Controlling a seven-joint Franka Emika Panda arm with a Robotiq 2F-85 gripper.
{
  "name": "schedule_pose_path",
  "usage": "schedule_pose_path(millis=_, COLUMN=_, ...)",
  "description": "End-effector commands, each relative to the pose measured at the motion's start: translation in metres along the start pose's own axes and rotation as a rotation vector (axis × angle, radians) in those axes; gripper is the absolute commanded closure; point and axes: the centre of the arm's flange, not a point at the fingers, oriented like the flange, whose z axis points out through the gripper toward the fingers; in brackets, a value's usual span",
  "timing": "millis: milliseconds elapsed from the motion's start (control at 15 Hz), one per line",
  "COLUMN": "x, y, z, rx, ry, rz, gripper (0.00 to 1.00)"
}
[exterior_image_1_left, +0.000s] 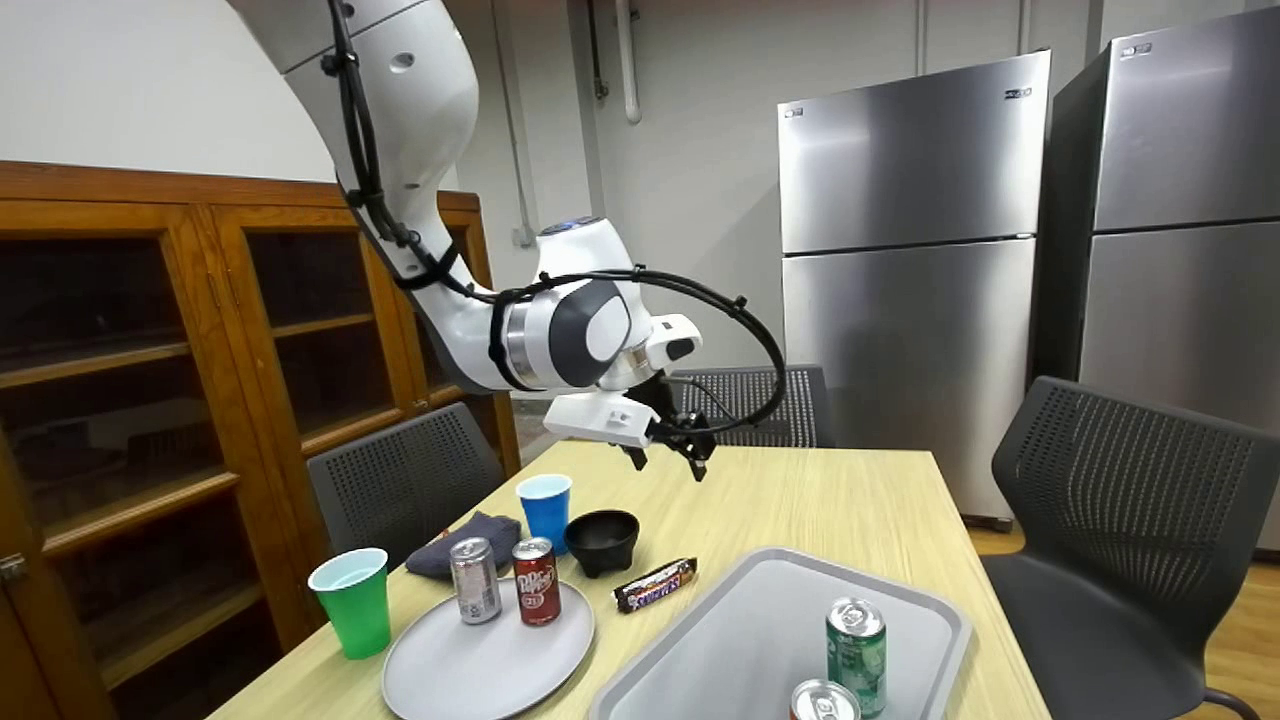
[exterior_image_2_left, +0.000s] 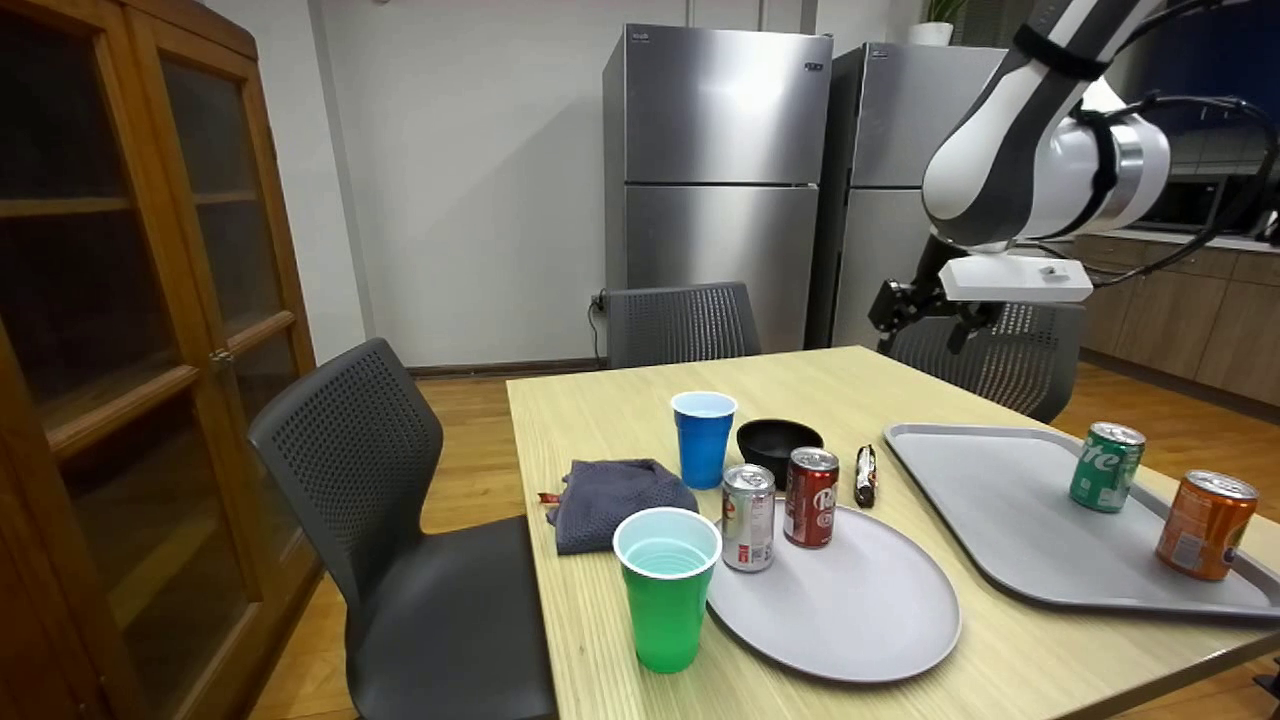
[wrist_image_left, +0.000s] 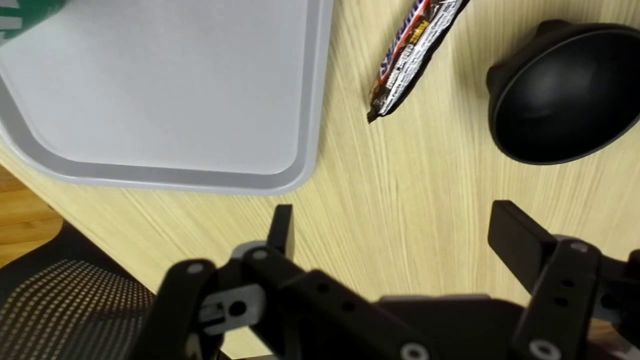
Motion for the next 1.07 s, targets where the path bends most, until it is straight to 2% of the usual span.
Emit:
schedule_pose_path(millis=0, x=0.01, y=0.037, z=-0.007, rx=-0.017, ry=0.027, rz=0.041, gripper=0.0)
schedule_pose_path(millis=533, x=0.009, y=0.114, z=-0.006, rx=-0.105, ry=0.022, rz=0.18, gripper=0.0)
schedule_pose_path(millis=1000, x=-0.014, y=0.167, z=0.006, rx=-0.189, ry=-0.034, rz=0.272, gripper=0.0)
